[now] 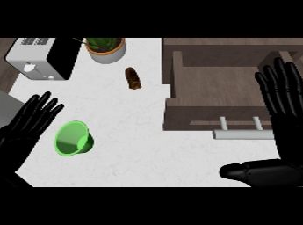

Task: Pick up the cup, place it into the drawer and close the drawer

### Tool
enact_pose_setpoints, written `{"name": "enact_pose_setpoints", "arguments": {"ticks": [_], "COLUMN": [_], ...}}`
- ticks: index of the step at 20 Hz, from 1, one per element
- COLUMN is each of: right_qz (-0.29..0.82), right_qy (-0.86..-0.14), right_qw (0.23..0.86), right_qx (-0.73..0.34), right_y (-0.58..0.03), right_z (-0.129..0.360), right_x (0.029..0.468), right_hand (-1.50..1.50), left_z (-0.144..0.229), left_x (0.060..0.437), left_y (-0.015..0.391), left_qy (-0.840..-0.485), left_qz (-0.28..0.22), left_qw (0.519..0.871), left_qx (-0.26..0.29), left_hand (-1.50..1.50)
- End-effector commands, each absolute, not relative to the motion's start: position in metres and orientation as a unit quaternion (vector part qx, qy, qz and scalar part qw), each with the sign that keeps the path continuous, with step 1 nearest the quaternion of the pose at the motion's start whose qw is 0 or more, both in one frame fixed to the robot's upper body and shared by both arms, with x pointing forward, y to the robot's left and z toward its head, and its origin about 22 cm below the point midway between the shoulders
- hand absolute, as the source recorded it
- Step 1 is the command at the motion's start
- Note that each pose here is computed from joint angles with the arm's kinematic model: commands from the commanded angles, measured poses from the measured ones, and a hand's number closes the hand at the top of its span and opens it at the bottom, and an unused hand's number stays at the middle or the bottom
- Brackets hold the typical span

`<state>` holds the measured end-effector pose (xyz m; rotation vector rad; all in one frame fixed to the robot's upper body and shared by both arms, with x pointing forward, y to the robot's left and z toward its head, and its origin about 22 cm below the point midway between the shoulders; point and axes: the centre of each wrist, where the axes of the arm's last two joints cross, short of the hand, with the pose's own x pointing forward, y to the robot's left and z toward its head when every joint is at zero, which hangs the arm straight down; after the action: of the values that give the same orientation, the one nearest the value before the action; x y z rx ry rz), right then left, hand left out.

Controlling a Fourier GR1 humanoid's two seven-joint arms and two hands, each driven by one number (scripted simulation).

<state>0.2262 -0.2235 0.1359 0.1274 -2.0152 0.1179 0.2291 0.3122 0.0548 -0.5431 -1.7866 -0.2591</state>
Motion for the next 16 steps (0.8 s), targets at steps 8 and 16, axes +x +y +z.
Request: {"name": "enact_pose_setpoints", "arguments": {"ticks": [8,16], "right_qz": [0.043,0.055], "right_qy": [-0.841,-0.842], "right_qw": [0.536,0.532], "right_qx": [0.059,0.065], "right_y": [-0.233,-0.238], "right_z": [0.133,0.135], "right_x": [0.212,0.219], "right_hand": [-1.5,-1.5], "left_z": [0.018,-0.043], "left_x": [0.253,0.243], "left_y": [0.324,0.343], "left_qy": [-0.754,-0.741], "left_qz": [-0.101,-0.105], "left_qw": [0.625,0.638], "left_qx": [-0.178,-0.18], "left_hand": [-1.5,-1.5]}}
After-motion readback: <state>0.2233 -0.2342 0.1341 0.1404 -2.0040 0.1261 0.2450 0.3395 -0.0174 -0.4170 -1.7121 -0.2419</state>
